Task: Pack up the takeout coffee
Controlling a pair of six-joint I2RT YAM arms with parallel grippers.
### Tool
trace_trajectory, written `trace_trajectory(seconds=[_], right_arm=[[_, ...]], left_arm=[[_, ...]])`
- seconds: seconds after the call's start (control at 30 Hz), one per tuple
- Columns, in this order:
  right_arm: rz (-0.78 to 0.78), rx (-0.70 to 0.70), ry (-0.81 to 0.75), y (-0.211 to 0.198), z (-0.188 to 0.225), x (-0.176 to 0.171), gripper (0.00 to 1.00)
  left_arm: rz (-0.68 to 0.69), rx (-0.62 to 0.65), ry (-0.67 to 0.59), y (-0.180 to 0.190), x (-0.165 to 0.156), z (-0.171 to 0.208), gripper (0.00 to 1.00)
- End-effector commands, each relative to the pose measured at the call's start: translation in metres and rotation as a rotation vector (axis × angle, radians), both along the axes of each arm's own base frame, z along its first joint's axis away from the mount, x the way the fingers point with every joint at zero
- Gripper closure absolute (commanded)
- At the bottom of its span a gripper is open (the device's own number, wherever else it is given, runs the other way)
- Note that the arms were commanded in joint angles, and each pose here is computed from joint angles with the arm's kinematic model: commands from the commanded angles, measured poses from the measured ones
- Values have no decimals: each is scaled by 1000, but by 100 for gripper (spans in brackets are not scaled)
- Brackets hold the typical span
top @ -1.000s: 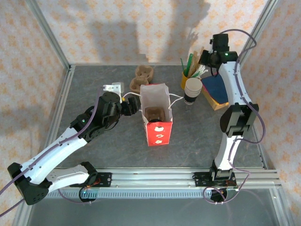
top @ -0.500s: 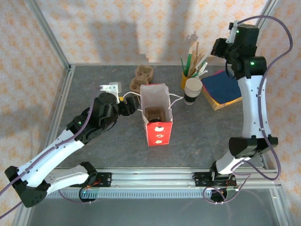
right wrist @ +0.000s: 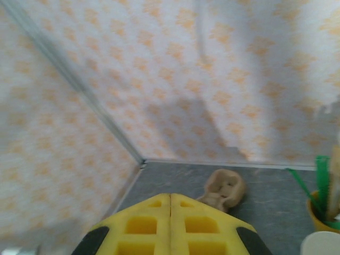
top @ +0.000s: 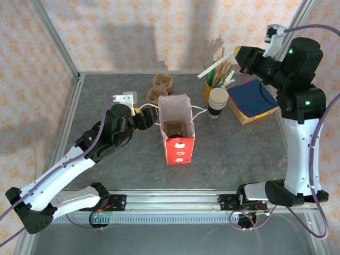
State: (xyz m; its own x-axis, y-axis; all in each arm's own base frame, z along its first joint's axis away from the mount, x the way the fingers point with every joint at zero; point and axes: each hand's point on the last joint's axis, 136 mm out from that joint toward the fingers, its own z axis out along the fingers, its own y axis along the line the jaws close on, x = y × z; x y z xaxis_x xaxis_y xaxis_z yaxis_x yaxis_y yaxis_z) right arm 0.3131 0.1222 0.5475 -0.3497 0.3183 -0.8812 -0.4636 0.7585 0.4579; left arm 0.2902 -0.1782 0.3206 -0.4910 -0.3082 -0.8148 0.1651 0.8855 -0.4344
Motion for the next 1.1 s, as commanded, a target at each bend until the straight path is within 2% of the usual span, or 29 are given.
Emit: trace_trajectory(seconds=[0.0,0.23,0.47,0.77,1.07], right_arm=[[99,44,59,23,-9,-11,100],[200,56,141,68,-30,-28,100],[186,7,172,85,-46,-34,100],[173,-94,200,105,-85,-27,100],[259,-129,208,132,-121,-19,100]], left_arm=[[20,7,-31,6,2,7,25],[39,14,-37,12,0,10,25],[48,6,-43,16,-3,12,26],[62,6,-60,22,-5,18,26],[72,14,-59,24,-6,18,26]])
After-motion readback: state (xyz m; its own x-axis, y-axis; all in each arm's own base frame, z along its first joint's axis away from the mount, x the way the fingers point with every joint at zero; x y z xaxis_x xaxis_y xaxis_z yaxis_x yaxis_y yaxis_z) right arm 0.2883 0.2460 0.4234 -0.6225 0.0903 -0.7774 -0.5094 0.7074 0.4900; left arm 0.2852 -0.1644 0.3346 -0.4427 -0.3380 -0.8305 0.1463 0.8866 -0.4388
